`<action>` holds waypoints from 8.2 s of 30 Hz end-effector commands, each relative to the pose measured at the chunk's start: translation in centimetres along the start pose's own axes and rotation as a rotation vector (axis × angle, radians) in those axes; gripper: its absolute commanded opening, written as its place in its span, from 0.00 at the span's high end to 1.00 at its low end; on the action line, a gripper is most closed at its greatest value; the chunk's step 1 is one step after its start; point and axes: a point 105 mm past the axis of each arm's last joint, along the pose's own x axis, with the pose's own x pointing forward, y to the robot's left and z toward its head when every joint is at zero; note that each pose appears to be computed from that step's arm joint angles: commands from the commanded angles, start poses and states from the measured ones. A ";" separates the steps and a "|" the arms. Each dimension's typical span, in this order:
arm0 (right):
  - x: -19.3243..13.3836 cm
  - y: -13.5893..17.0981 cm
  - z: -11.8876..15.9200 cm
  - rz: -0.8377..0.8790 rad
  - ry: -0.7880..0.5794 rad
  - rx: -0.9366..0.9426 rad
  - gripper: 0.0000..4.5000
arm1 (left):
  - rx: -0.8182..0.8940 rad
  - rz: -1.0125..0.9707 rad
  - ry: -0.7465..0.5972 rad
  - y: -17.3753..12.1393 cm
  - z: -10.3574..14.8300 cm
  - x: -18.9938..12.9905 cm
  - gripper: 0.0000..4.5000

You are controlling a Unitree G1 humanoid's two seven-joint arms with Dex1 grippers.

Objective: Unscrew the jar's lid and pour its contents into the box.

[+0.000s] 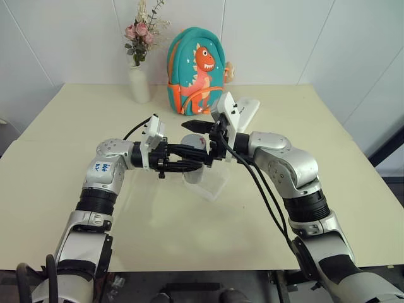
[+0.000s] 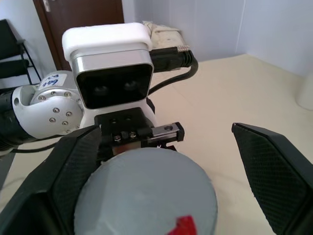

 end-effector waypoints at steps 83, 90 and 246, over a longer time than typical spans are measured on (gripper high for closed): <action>-0.2 0.5 1.9 0.012 -0.063 -0.011 0.01 | 0.076 -0.006 -0.020 0.6 1.8 0.3 0.56; -0.5 0.0 1.8 -0.006 -0.055 -0.014 0.01 | 0.073 -0.005 -0.019 0.6 1.7 0.2 0.56; -3.1 -0.6 6.6 0.023 -0.083 -0.136 0.43 | -0.006 -0.033 0.028 -0.2 -1.1 0.3 0.56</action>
